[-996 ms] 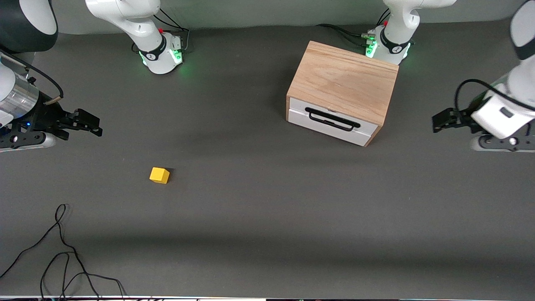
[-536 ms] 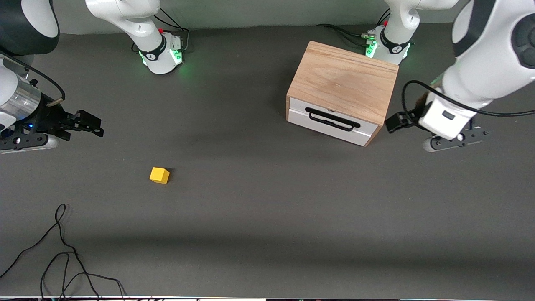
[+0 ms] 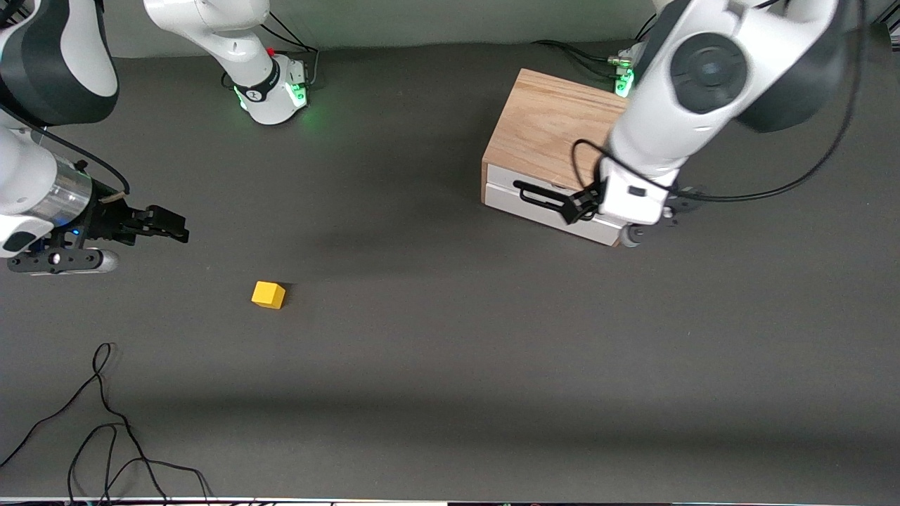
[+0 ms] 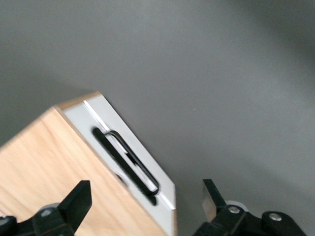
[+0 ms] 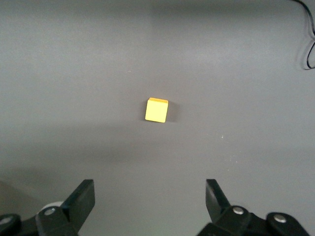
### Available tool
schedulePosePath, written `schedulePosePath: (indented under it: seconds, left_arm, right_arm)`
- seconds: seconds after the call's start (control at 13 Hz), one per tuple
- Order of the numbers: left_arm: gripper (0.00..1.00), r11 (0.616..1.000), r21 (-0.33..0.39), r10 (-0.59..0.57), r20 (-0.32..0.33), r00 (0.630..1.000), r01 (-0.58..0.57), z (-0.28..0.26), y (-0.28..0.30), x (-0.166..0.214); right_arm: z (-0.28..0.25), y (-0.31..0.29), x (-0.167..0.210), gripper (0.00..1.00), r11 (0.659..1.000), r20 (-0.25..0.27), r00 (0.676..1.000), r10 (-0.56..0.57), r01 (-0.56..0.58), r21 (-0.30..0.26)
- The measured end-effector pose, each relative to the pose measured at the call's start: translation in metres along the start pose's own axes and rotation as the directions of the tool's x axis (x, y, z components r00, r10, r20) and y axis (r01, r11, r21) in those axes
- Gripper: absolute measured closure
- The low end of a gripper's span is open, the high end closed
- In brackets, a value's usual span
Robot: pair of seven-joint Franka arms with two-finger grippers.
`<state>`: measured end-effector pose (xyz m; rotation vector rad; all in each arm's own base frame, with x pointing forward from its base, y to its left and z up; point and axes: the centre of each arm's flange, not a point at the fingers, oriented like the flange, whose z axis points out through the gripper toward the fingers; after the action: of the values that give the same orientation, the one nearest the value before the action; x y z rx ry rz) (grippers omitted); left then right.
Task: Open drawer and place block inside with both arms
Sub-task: 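Reach the left gripper toward the black drawer handle, then hook the left gripper onto the black drawer handle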
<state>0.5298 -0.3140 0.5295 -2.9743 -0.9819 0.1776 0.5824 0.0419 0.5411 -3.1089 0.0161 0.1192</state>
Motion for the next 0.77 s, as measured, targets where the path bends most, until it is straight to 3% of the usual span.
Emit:
schedulePosePath:
  seconds: [0.15,0.38,0.77]
  left_arm:
    - [0.0,0.992,-0.006,-0.125,-0.004,0.992,0.125,0.016,0.021,-0.022]
    - [0.0,0.977,0.024,-0.214,-0.001,0.977,0.214,0.026,0.028,-0.04]
    - [0.0,0.928,0.151,-0.34,-0.035,0.94,0.341,0.039,0.024,-0.076]
  right_arm:
    - [0.005,-0.001,0.003,0.0,1.0,0.003,1.0,0.0,0.0,0.0]
    - [0.006,-0.002,0.005,0.0,1.0,-0.005,1.0,-0.001,0.001,0.001]
    - [0.007,-0.017,0.006,0.0,1.0,-0.018,1.0,-0.024,0.024,0.002]
